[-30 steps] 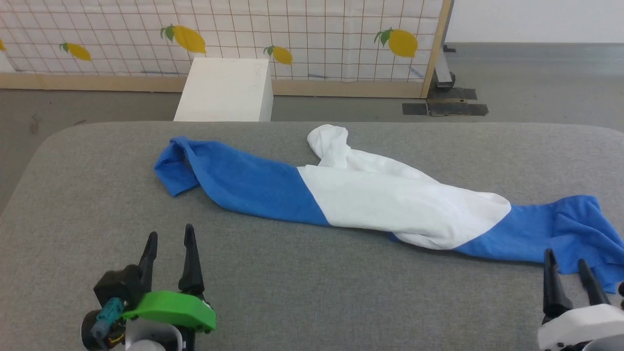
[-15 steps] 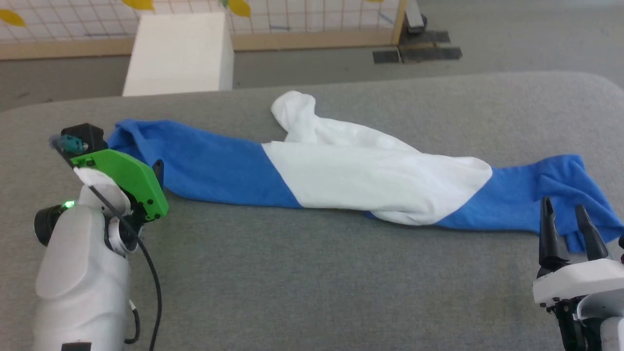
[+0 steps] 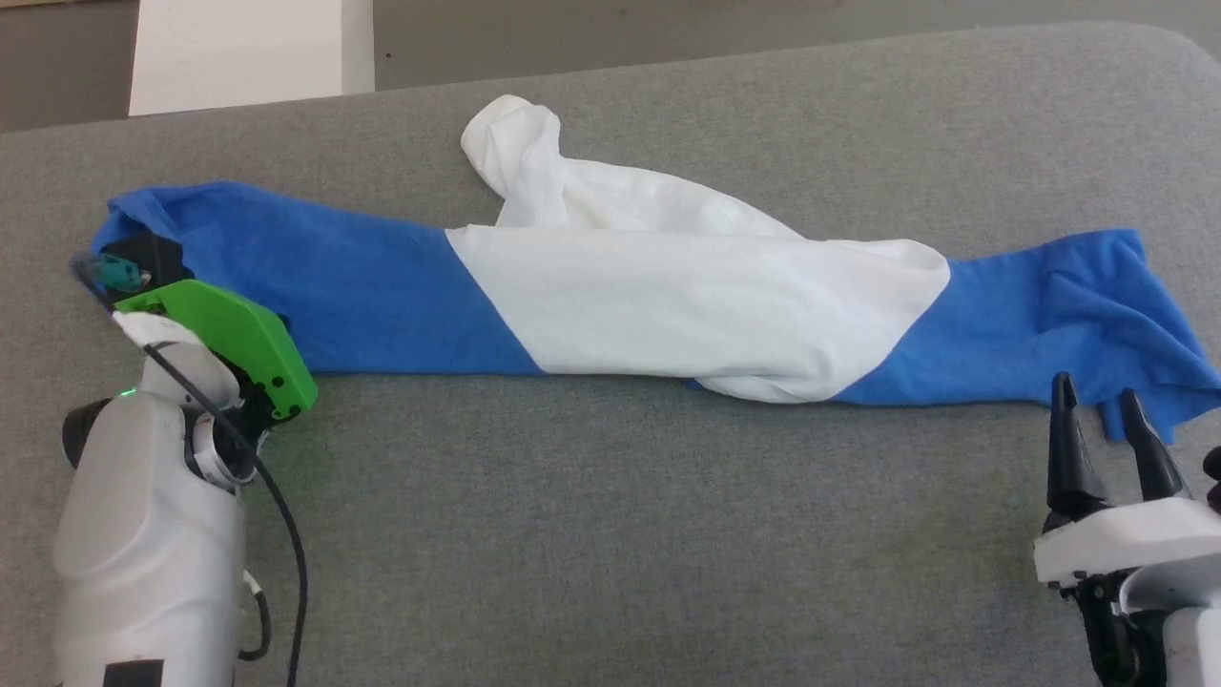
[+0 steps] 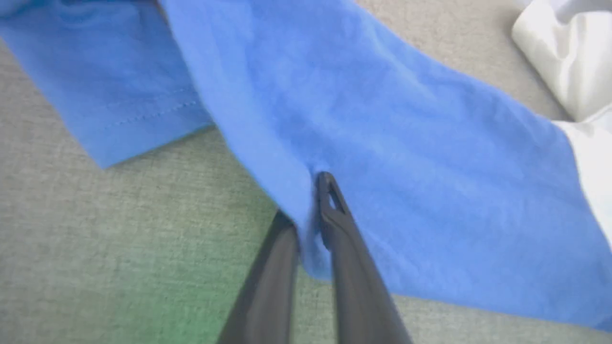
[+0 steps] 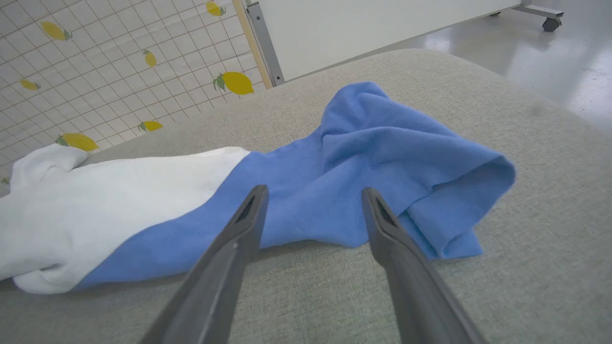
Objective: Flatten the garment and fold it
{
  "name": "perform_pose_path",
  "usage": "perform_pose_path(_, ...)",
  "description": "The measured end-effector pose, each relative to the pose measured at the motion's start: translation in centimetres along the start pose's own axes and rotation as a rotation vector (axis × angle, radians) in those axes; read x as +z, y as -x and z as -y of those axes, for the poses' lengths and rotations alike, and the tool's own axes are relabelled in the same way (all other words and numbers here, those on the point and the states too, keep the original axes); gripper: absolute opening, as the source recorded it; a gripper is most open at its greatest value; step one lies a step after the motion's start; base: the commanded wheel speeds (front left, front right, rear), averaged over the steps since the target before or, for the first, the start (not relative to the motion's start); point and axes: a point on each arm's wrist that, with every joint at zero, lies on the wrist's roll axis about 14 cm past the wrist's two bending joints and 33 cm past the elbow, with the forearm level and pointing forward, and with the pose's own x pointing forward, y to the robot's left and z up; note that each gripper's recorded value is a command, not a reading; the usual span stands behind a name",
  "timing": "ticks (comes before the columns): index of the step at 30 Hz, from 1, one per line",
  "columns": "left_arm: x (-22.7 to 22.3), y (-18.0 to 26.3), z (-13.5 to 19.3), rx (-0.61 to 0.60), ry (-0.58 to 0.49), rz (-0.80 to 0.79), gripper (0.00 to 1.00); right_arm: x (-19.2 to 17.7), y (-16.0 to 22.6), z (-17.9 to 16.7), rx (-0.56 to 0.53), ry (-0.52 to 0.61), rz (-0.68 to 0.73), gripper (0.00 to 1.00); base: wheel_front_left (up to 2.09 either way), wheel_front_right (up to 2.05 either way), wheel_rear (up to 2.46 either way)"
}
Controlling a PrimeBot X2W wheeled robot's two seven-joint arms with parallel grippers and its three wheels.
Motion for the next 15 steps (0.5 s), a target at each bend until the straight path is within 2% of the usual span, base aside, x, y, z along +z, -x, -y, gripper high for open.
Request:
perform_pose_path(5, 3.8, 2.3, 0.8, -0.088, 0.166, 0.25, 0.0, 0.1, -0.2, -1.0, 0.03, -0.003, 0.003, 1.0, 0.0, 0.0, 0.0)
perform_pose_path(8, 6.6, 5.9, 0.1, -0.124, 0.25, 0.442, 0.0, -0.1, -0.3, -2.0, 0.056, -0.008, -0.002, 1.0, 0.0, 0.0, 0.0)
perform_pose_path(11, 6.1, 9.7, -0.9, -0.11, 0.273, 0.524, 0.0, -0.4, -0.5, -3.3, 0.092, -0.013, -0.014, 1.0, 0.0, 0.0, 0.0)
perform_pose_path(15, 3.6, 14.2, -3.8, -0.02, 0.331, 0.552, 0.0, -0.8, -0.5, -5.0, 0.142, -0.016, -0.026, 1.0, 0.0, 0.0, 0.0)
